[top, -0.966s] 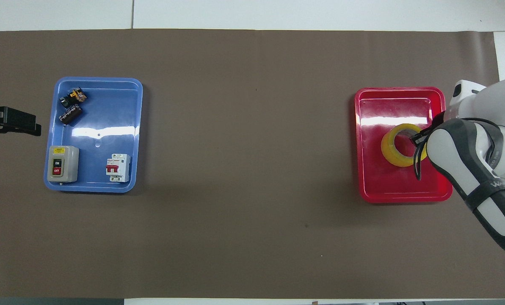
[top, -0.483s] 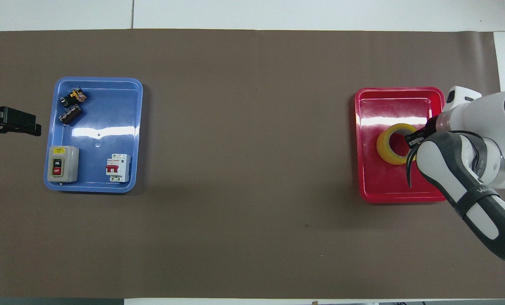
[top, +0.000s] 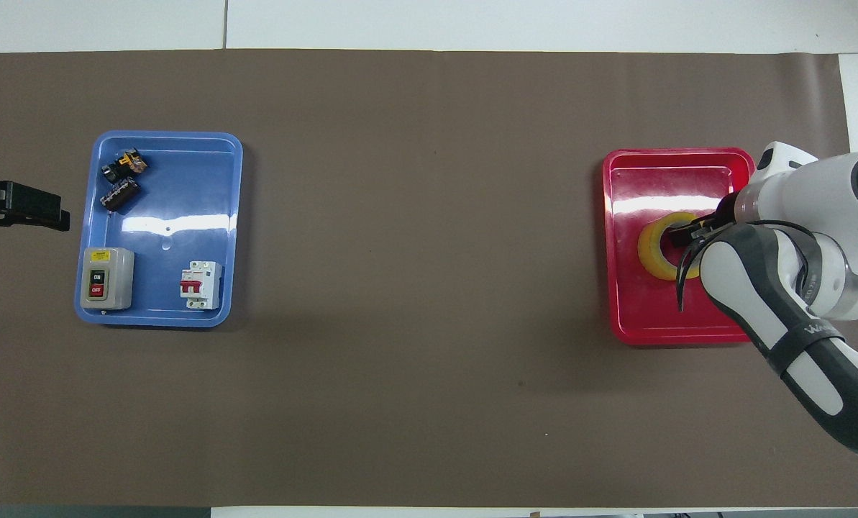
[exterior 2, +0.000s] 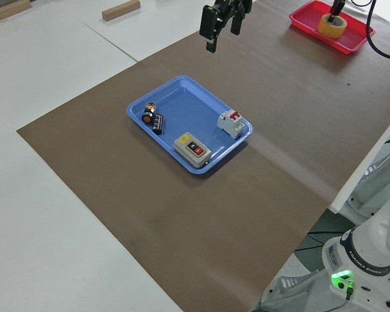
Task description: Place and move tape with both arms
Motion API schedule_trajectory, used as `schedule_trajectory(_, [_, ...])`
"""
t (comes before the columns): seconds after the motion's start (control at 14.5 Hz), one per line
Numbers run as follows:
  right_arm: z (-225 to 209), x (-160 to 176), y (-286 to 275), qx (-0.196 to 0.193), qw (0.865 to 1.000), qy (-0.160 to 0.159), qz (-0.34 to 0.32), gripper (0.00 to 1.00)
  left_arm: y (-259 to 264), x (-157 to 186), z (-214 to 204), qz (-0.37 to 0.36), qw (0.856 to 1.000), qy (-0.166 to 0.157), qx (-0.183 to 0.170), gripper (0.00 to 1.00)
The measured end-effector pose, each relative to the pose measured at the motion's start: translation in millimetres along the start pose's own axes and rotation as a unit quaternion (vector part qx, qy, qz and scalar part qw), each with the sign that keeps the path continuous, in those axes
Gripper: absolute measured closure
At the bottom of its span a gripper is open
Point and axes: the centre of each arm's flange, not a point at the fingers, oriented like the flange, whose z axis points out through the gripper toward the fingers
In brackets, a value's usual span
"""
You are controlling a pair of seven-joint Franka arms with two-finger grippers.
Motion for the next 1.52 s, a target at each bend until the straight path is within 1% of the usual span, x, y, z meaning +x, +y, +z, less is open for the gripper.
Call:
schedule_trajectory(0.07, [-11.0, 6.2, -3.4, 0.001, 1.0, 0.0, 0.02, 0.0, 0.0, 0.0, 0.0, 0.0, 1.0, 0.0, 0.0, 0.0])
schedule_trajectory(0.21, [-45.6, 21.2, -6.6, 0.004, 0.998, -0.004, 0.067, 0.0, 0.0, 0.0, 0.0, 0.0, 1.0, 0.0, 0.0, 0.0])
schedule_trajectory(0.34, [-87.9, 32.9, -3.0, 0.004, 0.993, -0.008, 0.121, 0.0, 0.0, 0.0, 0.0, 0.0, 1.0, 0.0, 0.0, 0.0])
schedule_trajectory(0.62, [-168.4, 44.0, -0.2, 0.003, 0.974, -0.012, 0.224, 0.0, 0.0, 0.0, 0.0, 0.0, 1.0, 0.0, 0.0, 0.0])
schedule_trajectory(0.76, [-203.1, 37.1, -3.2, 0.002, 0.97, -0.012, 0.244, 0.0, 0.0, 0.0, 0.0, 0.0, 1.0, 0.0, 0.0, 0.0])
schedule_trajectory(0.9, [-241.6, 21.0, -6.8, -0.013, 0.969, -0.012, 0.246, 0.0, 0.0, 0.0, 0.0, 0.0, 1.0, 0.0, 0.0, 0.0])
schedule_trajectory(1.03, [-273.8, 2.0, -11.6, -0.021, 0.968, -0.02, 0.247, 0.0, 0.0, 0.0, 0.0, 0.0, 1.0, 0.0, 0.0, 0.0])
schedule_trajectory(1.17, [-285.8, -11.0, -11.6, -0.02, 0.967, -0.029, 0.252, 0.0, 0.0, 0.0, 0.0, 0.0, 1.0, 0.0, 0.0, 0.0])
schedule_trajectory(1.52, [-272.4, -11.4, -19.1, -0.019, 0.96, -0.044, 0.276, 0.0, 0.0, 0.0, 0.0, 0.0, 1.0, 0.0, 0.0, 0.0])
